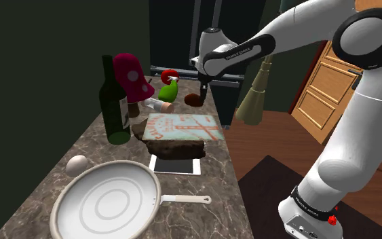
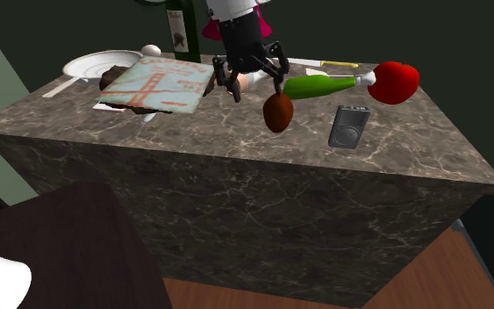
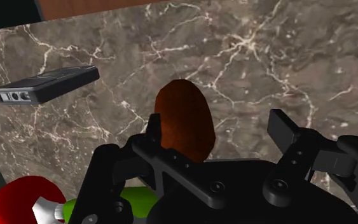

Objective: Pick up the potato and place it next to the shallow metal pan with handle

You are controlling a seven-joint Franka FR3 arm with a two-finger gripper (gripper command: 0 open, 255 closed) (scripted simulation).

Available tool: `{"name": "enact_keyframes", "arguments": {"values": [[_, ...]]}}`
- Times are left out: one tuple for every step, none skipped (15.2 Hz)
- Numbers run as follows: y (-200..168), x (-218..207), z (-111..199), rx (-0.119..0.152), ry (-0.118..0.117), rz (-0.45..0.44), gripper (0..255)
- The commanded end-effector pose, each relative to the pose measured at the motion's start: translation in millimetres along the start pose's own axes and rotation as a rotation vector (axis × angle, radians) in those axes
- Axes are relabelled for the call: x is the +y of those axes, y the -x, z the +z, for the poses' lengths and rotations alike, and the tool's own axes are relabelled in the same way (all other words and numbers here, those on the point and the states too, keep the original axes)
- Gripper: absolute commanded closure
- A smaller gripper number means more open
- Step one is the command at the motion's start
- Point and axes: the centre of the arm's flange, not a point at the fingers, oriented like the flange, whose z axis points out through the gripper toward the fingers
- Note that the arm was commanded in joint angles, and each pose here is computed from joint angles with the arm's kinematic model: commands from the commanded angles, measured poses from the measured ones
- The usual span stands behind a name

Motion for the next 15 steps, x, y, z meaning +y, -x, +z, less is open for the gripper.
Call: {"name": "enact_keyframes", "arguments": {"values": [[-18, 15, 16, -0.001, 0.027, -0.045, 0], [-25, 19, 21, -0.001, 0.038, -0.062, 0], [-25, 19, 26, -0.001, 0.038, -0.062, 0], [-25, 19, 31, -0.001, 0.038, -0.062, 0], [-25, 20, 36, -0.001, 0.038, -0.062, 0], [-25, 20, 42, -0.001, 0.038, -0.062, 0], [-25, 20, 47, -0.001, 0.038, -0.062, 0], [-25, 20, 52, -0.001, 0.038, -0.062, 0], [-25, 20, 58, -0.001, 0.038, -0.062, 0], [-25, 21, 61, -0.001, 0.038, -0.062, 0], [-25, 20, 61, -0.001, 0.038, -0.062, 0], [-25, 21, 61, -0.001, 0.038, -0.062, 0], [-25, 21, 61, -0.001, 0.038, -0.062, 0], [-25, 21, 61, -0.001, 0.038, -0.062, 0], [-25, 21, 61, -0.001, 0.038, -0.062, 0]]}}
